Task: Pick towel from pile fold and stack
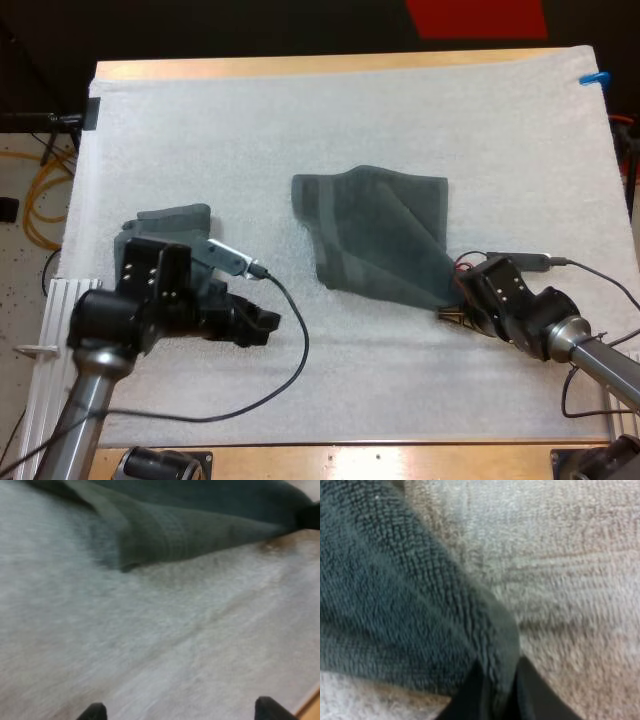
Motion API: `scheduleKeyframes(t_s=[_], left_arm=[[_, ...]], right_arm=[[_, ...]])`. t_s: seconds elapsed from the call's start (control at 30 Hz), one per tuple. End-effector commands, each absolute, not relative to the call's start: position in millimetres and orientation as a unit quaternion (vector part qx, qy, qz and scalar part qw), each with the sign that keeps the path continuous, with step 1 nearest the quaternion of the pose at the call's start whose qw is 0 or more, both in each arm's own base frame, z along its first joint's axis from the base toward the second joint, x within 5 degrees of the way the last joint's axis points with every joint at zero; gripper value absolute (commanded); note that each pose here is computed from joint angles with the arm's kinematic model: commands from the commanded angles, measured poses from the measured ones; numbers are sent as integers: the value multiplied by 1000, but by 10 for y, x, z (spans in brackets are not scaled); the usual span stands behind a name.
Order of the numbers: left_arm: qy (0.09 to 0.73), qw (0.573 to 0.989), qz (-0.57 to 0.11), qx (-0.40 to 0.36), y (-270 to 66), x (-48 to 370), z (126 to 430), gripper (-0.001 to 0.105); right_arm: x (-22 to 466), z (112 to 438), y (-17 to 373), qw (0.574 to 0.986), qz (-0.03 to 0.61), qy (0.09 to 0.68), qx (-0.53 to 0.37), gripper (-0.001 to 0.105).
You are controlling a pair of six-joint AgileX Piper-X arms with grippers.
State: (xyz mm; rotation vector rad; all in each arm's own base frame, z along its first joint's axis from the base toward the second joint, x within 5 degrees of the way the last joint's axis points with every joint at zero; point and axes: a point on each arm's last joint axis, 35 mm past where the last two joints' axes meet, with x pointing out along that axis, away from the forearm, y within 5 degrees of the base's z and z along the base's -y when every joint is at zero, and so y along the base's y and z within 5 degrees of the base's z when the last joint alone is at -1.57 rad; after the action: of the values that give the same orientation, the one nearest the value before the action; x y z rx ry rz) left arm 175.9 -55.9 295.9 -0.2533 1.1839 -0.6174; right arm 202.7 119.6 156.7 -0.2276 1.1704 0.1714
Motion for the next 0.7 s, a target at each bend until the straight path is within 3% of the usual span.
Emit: scheduleKeyframes(t_s=[0.0,0.37,0.53,0.67], left_arm=[[542,773,-304,-130,-595,1827,2917,58],[556,764,-300,-133,-721,2406,2413,58],[563,749,-333,-102,-888,2534,2178,59],[553,762,-335,-34,-1180,2605,1997,70]], right_arm=[[2018,1582,1184,824,73,549,-118,0],[2021,1583,1193,824,81,549,-112,0],[2021,1583,1193,824,81,549,-112,0],[2021,1583,1194,824,81,549,-112,0]])
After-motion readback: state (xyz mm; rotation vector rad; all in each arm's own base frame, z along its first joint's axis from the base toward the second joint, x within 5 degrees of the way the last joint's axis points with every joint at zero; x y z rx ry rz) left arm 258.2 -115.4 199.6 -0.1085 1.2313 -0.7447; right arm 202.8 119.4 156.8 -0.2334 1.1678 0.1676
